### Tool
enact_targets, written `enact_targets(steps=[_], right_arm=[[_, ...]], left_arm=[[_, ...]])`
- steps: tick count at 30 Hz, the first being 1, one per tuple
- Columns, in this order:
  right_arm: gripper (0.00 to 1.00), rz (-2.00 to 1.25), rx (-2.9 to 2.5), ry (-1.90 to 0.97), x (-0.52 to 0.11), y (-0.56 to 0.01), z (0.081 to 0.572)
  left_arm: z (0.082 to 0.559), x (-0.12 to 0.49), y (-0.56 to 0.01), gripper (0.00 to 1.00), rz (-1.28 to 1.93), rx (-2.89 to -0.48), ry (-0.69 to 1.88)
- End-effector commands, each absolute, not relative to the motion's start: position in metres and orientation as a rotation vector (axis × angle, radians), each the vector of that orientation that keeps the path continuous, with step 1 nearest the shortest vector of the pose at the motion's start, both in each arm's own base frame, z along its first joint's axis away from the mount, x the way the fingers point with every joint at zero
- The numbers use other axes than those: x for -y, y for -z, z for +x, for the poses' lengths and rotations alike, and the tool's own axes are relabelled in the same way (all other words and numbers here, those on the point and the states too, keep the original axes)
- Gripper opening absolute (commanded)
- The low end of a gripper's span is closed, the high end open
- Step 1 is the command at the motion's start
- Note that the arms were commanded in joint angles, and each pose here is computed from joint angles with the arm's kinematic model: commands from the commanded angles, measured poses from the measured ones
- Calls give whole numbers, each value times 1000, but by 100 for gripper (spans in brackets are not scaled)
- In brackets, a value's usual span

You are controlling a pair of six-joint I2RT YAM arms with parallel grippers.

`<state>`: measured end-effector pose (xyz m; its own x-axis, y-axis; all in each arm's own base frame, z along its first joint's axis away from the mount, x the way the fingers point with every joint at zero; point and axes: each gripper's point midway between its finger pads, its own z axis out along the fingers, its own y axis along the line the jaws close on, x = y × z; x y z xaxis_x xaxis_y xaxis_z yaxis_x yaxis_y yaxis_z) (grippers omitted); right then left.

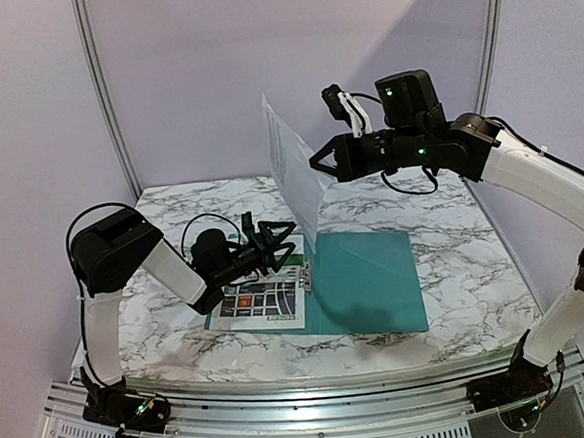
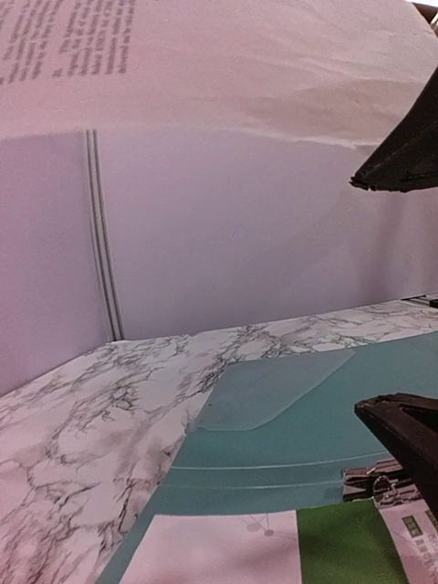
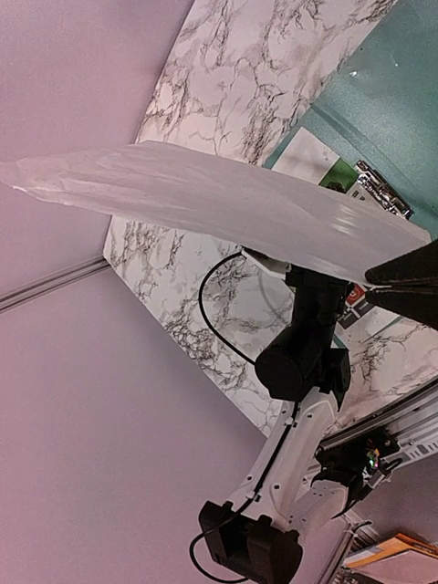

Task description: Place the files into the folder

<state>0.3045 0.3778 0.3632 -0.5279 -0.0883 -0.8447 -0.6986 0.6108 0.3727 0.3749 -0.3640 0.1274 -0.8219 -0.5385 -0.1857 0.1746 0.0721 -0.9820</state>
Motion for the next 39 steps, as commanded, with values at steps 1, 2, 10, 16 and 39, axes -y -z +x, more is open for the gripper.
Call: enact_targets(steps=[1, 2, 10, 16, 39], right_arm=[[0, -611, -1984, -947, -371, -371, 296], [0, -610, -1984, -949, -371, -371, 296], [0, -590, -1995, -937, -369, -364, 298], [0, -574, -1990, -930, -368, -364, 301], [0, -625, -1953, -1118, -387, -368, 285]], left_arm=[[363, 343, -226, 76, -138, -1344, 2022], [362, 343, -228, 76, -134, -1334, 2034], [355, 336, -242, 76, -104, -1287, 2037], [346, 325, -259, 77, -109, -1248, 2019], [334, 323, -301, 79, -59, -1147, 2076]])
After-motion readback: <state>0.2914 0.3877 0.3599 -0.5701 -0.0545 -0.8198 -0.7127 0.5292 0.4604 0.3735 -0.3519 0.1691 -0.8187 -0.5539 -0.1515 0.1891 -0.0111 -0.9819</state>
